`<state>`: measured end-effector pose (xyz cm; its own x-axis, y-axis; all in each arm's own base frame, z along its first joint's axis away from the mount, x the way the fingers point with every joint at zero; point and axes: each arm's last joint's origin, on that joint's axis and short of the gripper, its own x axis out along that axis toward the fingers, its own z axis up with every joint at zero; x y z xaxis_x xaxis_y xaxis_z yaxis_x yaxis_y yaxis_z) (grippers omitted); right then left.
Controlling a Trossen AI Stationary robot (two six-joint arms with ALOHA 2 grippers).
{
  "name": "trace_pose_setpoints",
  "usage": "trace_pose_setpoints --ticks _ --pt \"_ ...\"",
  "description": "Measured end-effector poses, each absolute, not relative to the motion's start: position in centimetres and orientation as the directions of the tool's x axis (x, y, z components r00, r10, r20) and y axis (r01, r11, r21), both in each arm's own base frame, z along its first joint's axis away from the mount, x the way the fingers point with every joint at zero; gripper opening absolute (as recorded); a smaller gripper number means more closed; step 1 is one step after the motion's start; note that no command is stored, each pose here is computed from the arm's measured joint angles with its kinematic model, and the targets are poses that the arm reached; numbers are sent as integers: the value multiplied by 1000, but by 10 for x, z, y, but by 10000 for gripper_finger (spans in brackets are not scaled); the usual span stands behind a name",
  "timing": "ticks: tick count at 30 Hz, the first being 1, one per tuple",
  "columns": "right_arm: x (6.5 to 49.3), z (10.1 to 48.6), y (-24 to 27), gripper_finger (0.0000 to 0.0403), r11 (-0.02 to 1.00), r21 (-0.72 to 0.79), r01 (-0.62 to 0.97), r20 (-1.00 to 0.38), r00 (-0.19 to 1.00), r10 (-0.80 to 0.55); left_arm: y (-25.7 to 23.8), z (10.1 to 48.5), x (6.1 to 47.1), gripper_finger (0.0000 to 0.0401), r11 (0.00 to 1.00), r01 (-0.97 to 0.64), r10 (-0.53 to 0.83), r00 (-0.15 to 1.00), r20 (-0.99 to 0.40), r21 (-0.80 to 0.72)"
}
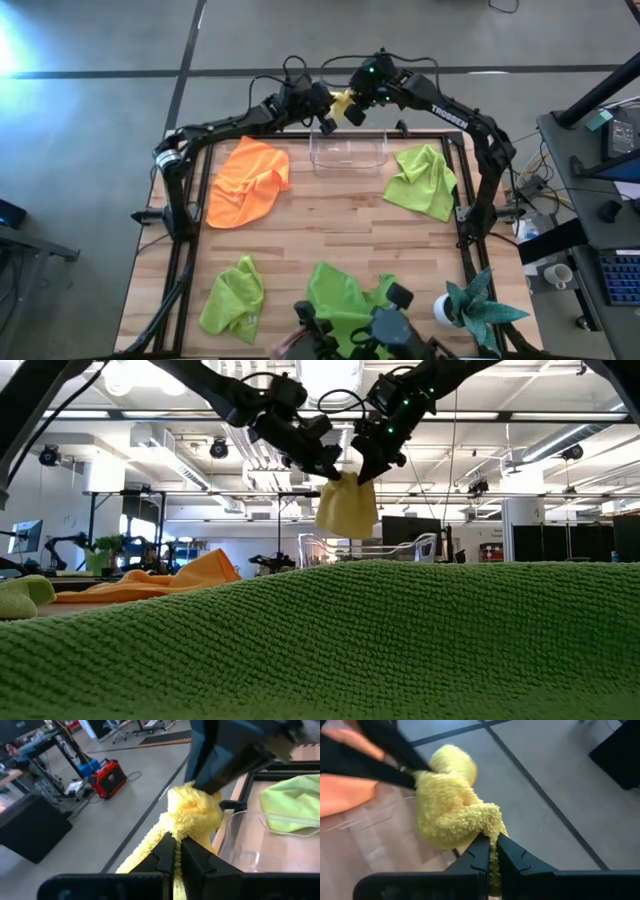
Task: Fold microfiber towels
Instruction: Put the yellow microfiber cloth into the transparent bin
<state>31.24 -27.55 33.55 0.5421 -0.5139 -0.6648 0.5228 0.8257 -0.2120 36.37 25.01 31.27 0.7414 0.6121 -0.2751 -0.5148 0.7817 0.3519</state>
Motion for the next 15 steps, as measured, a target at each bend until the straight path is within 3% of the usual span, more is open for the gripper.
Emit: trace_pose_setpoints --ticks 15 --pt "291 335 -300 11 800 -219 559 -658 521 -544 264 277 376 1 795 -496 601 723 -341 348"
